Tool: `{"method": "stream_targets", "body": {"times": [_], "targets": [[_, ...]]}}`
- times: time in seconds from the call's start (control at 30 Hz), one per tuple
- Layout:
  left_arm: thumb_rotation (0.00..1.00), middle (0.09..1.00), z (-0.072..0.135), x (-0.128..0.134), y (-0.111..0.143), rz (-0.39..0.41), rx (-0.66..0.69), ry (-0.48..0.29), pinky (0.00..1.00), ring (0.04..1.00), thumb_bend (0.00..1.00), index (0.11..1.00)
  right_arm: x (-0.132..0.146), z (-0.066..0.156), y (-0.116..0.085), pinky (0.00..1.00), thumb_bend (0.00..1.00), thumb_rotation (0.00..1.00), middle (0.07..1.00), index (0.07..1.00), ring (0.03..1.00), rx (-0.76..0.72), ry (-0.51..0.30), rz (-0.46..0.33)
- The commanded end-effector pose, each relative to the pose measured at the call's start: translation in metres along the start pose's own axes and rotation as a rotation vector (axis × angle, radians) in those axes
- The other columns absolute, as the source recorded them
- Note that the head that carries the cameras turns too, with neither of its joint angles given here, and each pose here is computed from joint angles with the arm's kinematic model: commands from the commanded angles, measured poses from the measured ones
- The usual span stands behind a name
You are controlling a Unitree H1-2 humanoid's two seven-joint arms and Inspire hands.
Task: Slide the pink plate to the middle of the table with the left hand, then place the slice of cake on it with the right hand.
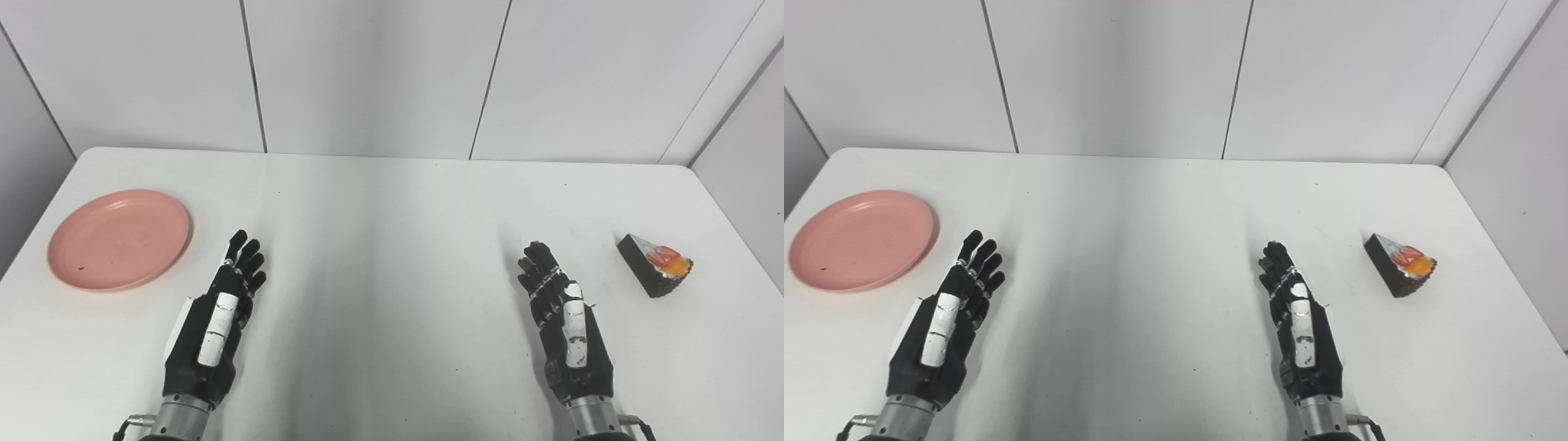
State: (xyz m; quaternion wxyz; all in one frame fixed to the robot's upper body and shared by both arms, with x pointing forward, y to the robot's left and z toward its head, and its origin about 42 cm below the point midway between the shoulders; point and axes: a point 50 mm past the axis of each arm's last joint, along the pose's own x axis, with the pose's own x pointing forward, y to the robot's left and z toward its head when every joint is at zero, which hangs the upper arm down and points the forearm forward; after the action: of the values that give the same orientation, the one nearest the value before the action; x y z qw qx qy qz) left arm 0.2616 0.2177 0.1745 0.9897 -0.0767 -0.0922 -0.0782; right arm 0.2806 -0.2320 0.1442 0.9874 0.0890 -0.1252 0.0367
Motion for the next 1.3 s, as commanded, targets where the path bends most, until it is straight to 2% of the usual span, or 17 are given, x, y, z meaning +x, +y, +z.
{"method": "stream_targets", "body": {"times": [0.0,0.6,0.73,0.9,1.03,1.27], "targets": [[0.84,1.0,0.0082,0.0039,-0.0023,-0.02,0.002,-0.047,1.0,1.0,0.92,1.0,0.0043,0.0099,0.0023,0.96,0.8,0.93,0.921,0.876,0.931,-0.002,-0.045,0.017],[0.84,1.0,0.0083,0.0031,-0.0049,-0.015,-0.001,-0.051,1.0,1.0,0.9,1.0,0.0037,0.0121,0.001,0.92,0.78,0.89,0.857,0.8,0.88,0.006,-0.057,0.009],[0.87,1.0,0.0094,0.003,-0.0048,0.007,0.051,-0.061,1.0,1.0,0.86,1.0,0.0038,0.0135,0.0004,0.92,0.78,0.89,0.87,0.815,0.886,0.004,-0.051,0.015],[0.91,1.0,0.0076,0.0049,-0.0054,0.028,0.119,-0.077,1.0,1.0,0.77,1.0,0.006,0.0112,-0.001,0.96,0.77,0.91,0.937,0.903,0.926,-0.001,-0.043,0.026],[0.94,1.0,0.0053,0.0056,-0.006,0.023,0.115,-0.07,1.0,1.0,0.77,1.0,0.0073,0.0076,-0.0043,0.98,0.76,0.94,0.963,0.966,0.946,-0.029,-0.04,0.045],[0.92,1.0,0.0043,0.0057,-0.0045,0.033,0.08,-0.065,1.0,1.0,0.82,1.0,0.0079,0.0068,-0.004,0.99,0.78,0.94,0.961,0.964,0.949,-0.028,-0.029,0.039]]}}
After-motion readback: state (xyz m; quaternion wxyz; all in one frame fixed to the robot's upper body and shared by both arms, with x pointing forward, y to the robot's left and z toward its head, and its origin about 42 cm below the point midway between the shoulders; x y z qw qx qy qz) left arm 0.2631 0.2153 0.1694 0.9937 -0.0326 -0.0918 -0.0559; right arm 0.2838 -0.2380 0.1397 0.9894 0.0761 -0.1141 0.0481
